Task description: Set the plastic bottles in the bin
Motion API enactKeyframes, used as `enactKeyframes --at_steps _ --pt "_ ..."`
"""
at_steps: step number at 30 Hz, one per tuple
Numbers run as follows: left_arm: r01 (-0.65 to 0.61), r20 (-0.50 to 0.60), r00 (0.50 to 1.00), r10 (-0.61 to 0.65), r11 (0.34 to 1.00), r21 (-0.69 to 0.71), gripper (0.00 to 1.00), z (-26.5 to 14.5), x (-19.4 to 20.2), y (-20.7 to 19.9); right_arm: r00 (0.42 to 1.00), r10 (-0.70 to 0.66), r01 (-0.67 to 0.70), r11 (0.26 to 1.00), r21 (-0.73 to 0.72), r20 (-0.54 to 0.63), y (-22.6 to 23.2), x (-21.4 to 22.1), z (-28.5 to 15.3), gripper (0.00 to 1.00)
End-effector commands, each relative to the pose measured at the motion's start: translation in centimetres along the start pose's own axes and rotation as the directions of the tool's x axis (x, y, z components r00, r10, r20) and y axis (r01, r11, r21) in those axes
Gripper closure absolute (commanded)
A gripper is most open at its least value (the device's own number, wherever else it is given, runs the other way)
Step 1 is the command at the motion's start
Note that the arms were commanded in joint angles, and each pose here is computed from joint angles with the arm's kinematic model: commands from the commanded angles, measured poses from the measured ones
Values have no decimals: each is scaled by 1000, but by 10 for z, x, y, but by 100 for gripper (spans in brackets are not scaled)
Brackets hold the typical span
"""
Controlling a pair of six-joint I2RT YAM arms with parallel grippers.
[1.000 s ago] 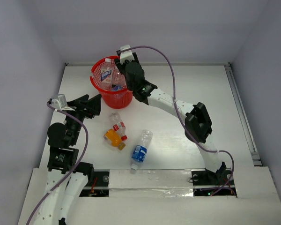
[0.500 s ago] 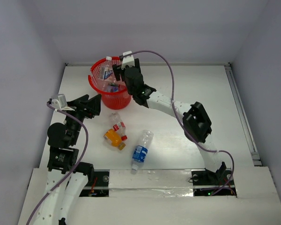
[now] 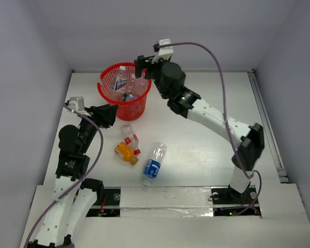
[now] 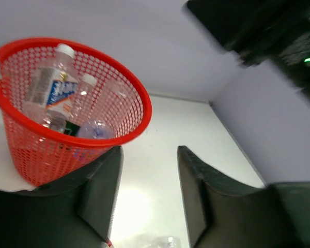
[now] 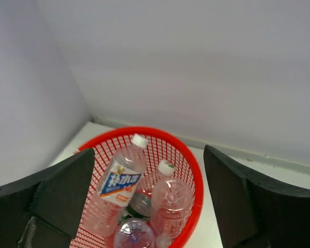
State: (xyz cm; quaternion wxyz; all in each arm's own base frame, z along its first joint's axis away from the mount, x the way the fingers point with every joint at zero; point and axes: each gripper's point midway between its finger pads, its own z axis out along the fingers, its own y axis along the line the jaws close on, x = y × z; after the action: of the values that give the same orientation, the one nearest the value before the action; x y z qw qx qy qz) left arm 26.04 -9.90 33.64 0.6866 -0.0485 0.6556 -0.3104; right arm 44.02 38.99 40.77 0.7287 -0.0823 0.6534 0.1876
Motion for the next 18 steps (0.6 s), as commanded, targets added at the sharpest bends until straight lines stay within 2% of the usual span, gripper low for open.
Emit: enactKeyframes --at_steps 1,2,3,4,5,7,8,9,10,11,12,13,14,15,16,17,18 --pt "-1 -78 997 10 992 123 58 11 15 -19 989 123 -121 992 -28 77 -9 -49 -39 19" --pt "5 -110 994 12 988 153 68 12 22 -27 987 141 -139 990 -31 75 -13 -50 -48 32" --pt "14 -144 990 10 986 163 74 13 30 -31 985 160 -158 987 -41 66 -15 -49 -58 73" --pt "16 -168 986 12 986 166 80 16 35 -34 968 233 -227 972 -65 93 -21 -72 -80 88" --pt "18 -200 980 17 984 175 87 15 45 -42 972 232 -230 971 -62 27 -25 -38 -91 96" --pt "17 -243 970 27 984 178 93 18 57 -50 948 317 -316 943 -107 -7 -24 -26 -114 100" --pt "14 -269 963 35 984 176 94 17 65 -53 934 358 -353 926 -132 13 -29 -38 -132 100" --pt "3 -314 948 53 985 174 94 14 80 -59 935 350 -354 927 -128 -51 -32 -2 -144 100" --pt "-8 -352 934 65 987 161 93 16 92 -59 921 385 -390 912 -127 -67 -34 5 -153 100" --pt "-20 -384 920 77 988 151 87 15 103 -58 910 409 -414 901 -132 -61 -40 0 -166 100" --pt "-56 -426 900 95 993 104 82 13 117 -49 910 402 -412 905 -107 -105 -46 25 -175 100" --pt "-71 -481 869 119 991 116 74 10 137 -55 900 417 -430 897 -98 -127 -48 34 -183 100" --pt "-87 -512 848 135 989 117 55 8 147 -56 896 419 -434 895 -100 -145 -50 41 -190 100" --pt "-128 -539 829 149 989 76 47 6 157 -48 892 430 -446 889 -109 -140 -54 37 -201 100" --pt "-139 -577 798 175 985 107 40 2 173 -58 886 425 -445 891 -83 -184 -58 58 -209 98" --pt "-147 -593 783 188 982 118 29 -1 180 -61 884 426 -447 891 -76 -195 -62 63 -215 96" --pt "-163 -601 775 196 981 110 27 -1 186 -61 881 428 -449 891 -71 -202 -65 68 -221 86"
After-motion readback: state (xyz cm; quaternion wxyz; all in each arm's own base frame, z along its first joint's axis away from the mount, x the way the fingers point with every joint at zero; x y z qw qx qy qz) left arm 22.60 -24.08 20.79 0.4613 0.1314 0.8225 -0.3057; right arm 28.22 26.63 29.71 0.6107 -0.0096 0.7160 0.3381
